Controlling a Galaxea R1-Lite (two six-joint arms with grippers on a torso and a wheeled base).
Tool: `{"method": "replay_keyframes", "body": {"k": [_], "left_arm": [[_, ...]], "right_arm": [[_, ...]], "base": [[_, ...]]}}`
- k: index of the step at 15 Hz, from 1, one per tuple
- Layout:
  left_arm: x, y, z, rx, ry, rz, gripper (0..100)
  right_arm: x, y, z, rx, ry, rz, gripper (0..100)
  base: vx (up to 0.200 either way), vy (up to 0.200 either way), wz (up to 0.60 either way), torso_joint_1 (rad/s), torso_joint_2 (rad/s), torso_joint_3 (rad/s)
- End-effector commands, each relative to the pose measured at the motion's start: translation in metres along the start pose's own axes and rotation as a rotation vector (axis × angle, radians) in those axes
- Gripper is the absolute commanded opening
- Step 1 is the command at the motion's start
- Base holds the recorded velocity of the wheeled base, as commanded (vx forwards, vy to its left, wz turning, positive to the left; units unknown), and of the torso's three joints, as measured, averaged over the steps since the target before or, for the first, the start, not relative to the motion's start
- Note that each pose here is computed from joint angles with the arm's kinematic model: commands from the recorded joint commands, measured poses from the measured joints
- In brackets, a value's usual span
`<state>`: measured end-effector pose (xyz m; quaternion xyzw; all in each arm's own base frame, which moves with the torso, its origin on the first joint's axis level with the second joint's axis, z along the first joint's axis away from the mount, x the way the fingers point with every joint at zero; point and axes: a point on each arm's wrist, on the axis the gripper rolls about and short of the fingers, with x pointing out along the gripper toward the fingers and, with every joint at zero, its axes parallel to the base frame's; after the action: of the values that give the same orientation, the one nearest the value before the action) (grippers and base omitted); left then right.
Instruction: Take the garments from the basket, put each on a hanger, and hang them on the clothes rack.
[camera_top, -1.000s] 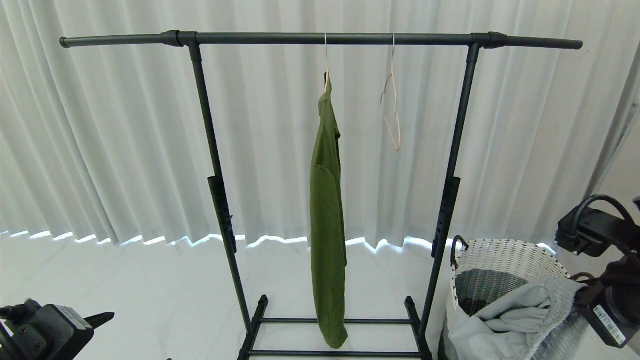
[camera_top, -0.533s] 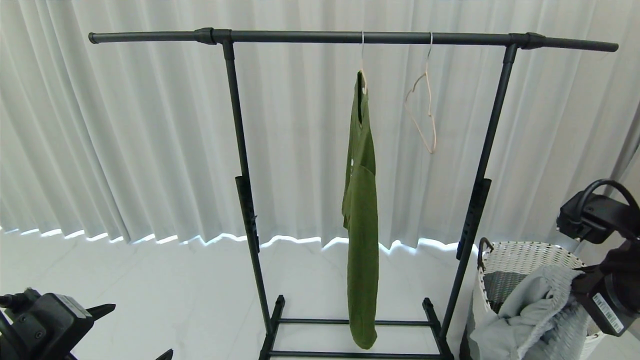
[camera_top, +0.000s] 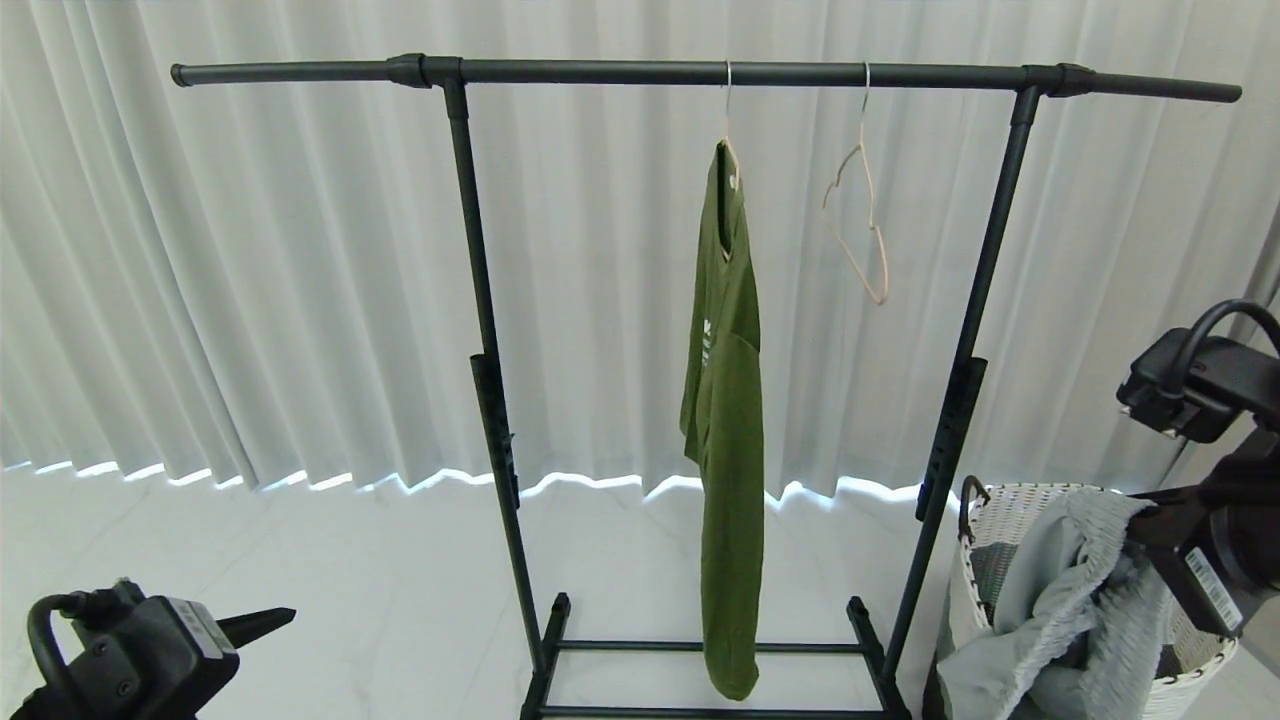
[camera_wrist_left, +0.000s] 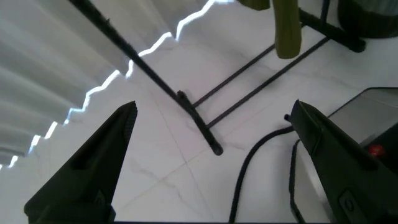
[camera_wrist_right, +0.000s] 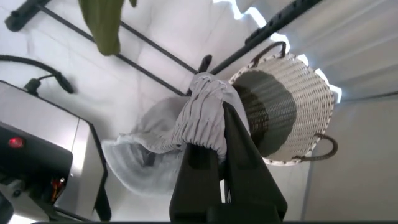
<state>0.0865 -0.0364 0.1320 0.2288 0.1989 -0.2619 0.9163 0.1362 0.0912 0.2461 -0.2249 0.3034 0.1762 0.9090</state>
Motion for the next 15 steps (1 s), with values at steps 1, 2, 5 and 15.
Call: {"method": "replay_keyframes", "body": {"k": [1,2,5,15], "left_arm": [[0.006,-0.003,0.003,0.021,0.004,-0.059,100],[0.006,-0.005,0.005,0.03,-0.016,-0.114,100],[0.013,-0.004,0.026,0.003,-0.1,-0.279,100],[0.097,-0.071,0.137,-0.29,-0.059,-0.644,100]], "right_arm": [[-0.004,0.0,0.0,-0.001,-0.017,0.005,0],[-0.005,0.002,0.0,-0.006,-0.02,0.011,0],[-0.009,0.006,0.007,0.008,-0.073,0.033,0],[-0.03,0.004,0.035,0.033,-0.221,0.057,0]], "base": [[0.0,0.0,0.0,0.0,0.0,0.0],[0.0,0.0,0.0,0.0,0.0,0.0],[0.0,0.0,0.0,0.0,0.0,0.0],[0.0,0.0,0.0,0.0,0.0,0.0]]}}
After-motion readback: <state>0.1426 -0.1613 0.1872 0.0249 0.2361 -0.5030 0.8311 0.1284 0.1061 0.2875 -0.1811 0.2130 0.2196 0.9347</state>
